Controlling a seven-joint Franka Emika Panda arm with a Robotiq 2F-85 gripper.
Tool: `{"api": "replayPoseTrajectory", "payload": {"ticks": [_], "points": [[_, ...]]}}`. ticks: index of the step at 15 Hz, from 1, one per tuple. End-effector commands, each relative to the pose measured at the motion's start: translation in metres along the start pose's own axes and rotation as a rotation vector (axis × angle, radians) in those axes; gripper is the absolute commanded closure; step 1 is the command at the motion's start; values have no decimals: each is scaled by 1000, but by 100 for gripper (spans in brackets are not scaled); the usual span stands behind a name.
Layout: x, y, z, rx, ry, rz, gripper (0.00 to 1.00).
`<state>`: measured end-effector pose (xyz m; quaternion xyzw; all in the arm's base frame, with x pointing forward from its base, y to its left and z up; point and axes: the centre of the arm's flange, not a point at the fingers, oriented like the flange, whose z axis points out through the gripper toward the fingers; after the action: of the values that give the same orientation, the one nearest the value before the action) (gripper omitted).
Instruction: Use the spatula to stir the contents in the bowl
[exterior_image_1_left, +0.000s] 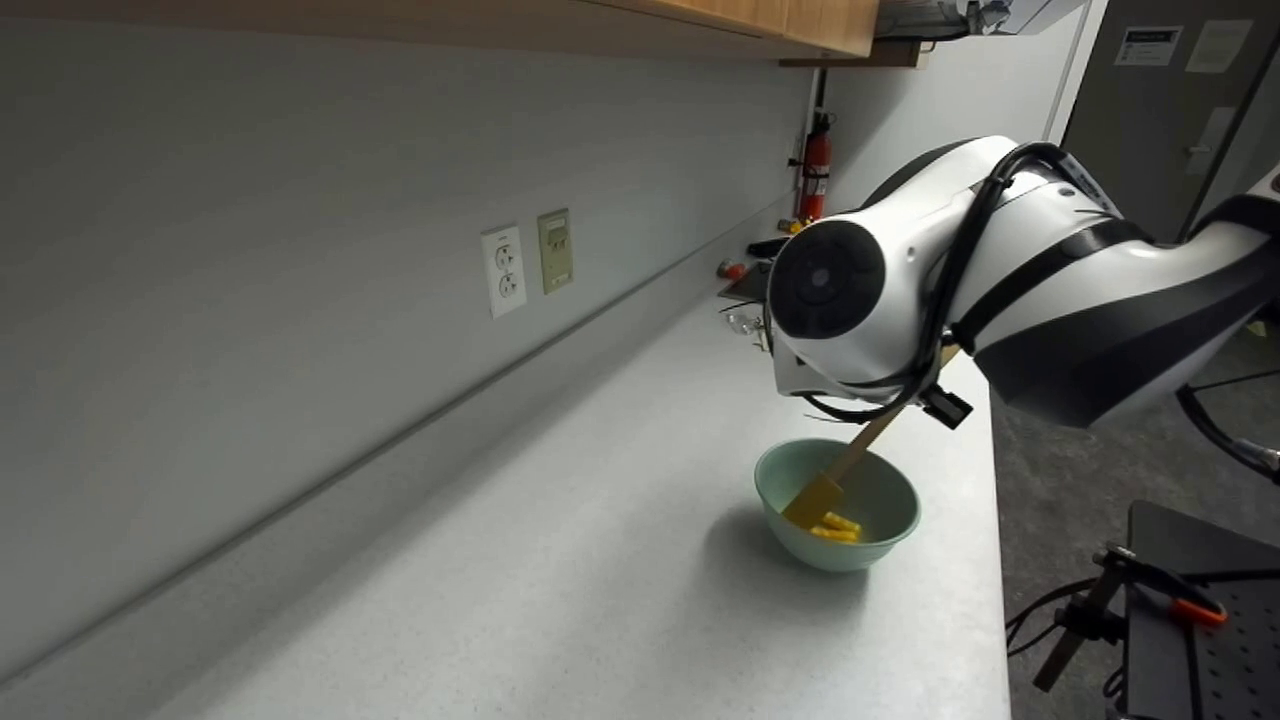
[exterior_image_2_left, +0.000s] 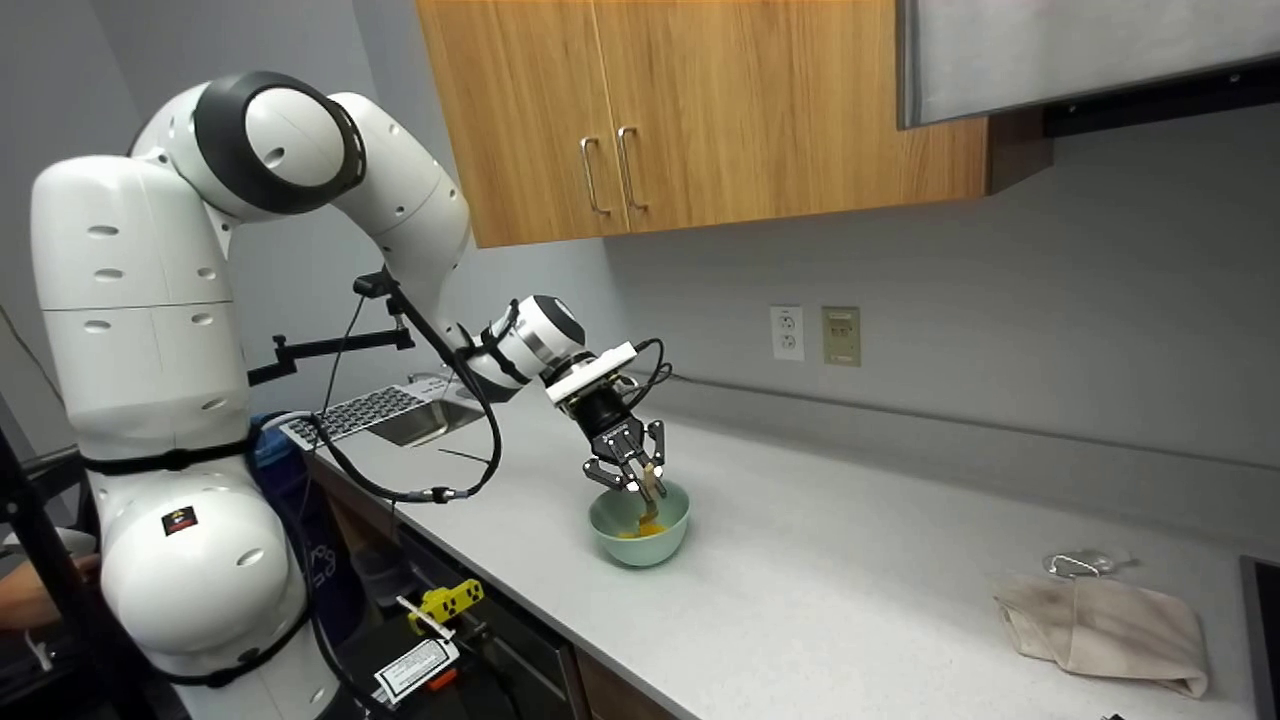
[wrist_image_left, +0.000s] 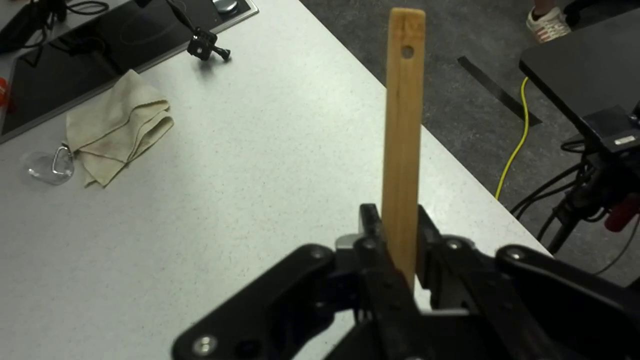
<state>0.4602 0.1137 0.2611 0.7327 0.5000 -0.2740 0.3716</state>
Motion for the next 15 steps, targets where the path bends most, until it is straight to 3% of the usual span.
{"api": "replayPoseTrajectory", "payload": {"ticks": [1,11,15], "points": [[2,2,-13,18,38,-4,96],[17,-7,13,14,-17,-40,96],[9,-4,9,-9,-33,-43,96]]}}
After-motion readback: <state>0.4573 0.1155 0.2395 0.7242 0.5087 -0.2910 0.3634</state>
